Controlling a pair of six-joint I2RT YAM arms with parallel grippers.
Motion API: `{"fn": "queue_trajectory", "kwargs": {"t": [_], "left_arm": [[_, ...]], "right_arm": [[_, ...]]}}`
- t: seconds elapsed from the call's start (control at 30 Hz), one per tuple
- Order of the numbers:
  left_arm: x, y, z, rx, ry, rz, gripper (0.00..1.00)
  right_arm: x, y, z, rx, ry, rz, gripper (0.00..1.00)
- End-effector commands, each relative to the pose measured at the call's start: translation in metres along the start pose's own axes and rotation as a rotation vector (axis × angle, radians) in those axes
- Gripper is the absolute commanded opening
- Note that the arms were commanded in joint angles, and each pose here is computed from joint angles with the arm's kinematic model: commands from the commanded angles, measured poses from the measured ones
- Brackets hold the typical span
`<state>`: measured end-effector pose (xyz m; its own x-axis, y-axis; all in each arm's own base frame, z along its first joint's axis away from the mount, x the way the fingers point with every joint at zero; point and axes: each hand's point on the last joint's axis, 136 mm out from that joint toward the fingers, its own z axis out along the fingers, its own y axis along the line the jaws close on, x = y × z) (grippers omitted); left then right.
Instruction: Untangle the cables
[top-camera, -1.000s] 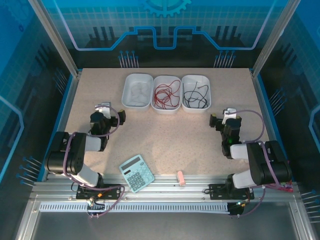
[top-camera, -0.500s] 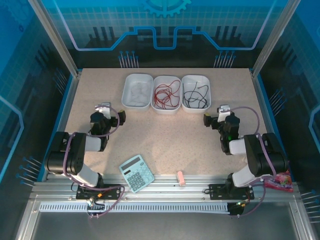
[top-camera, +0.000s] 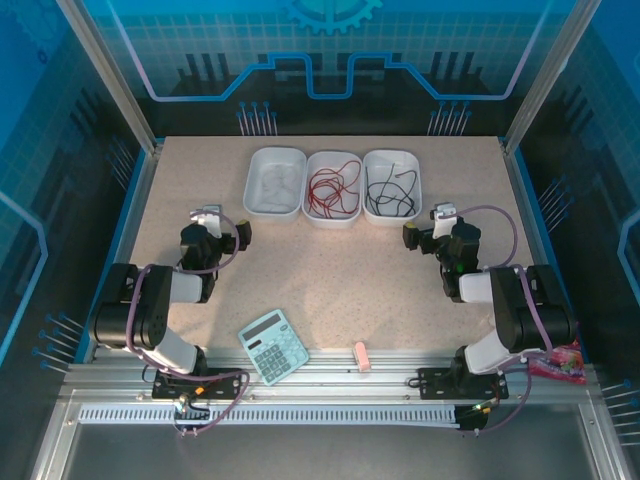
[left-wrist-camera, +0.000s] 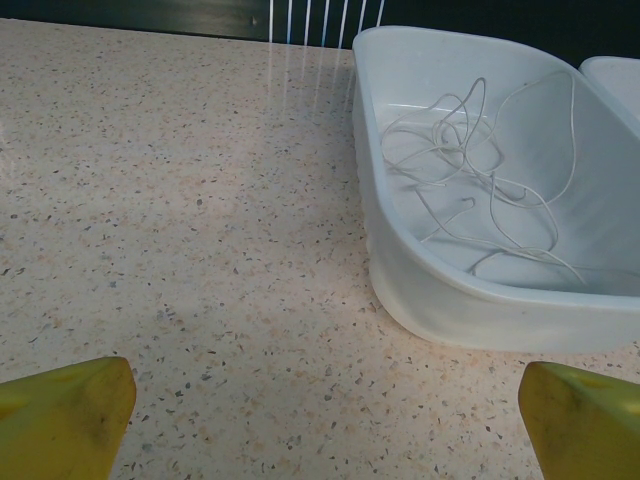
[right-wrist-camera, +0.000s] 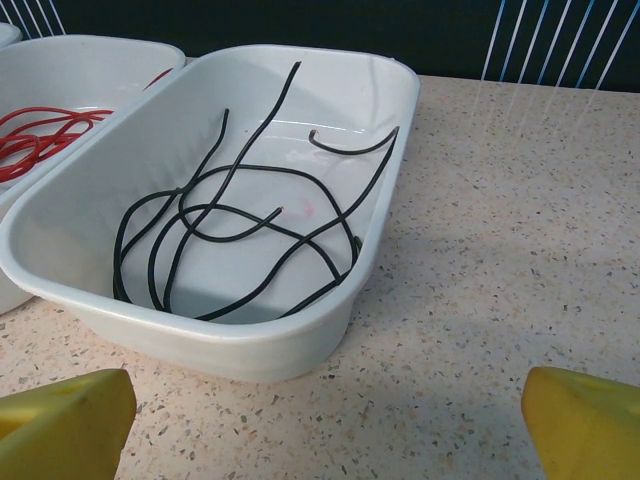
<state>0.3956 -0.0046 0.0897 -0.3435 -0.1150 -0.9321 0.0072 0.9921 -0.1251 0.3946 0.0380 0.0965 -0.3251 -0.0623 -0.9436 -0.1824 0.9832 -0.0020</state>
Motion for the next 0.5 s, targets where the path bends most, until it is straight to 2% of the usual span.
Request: {"fn": "queue_trajectory", "kwargs": {"t": [0.0,0.47], "left_arm": [[-0.0067,-0.0008,0.0003,0.013,-0.014,0.007,0.99],[-0.0070,-0.0017,0.0007,0.013,-0.014,0.010,0.99]], "right_arm": [[-0.0030,-0.0034,0.0014,0.000,-0.006,-0.016,1.00],[-0.0030,-0.0037,0.0020,0.010,-0.004,-0.019,1.00]]}}
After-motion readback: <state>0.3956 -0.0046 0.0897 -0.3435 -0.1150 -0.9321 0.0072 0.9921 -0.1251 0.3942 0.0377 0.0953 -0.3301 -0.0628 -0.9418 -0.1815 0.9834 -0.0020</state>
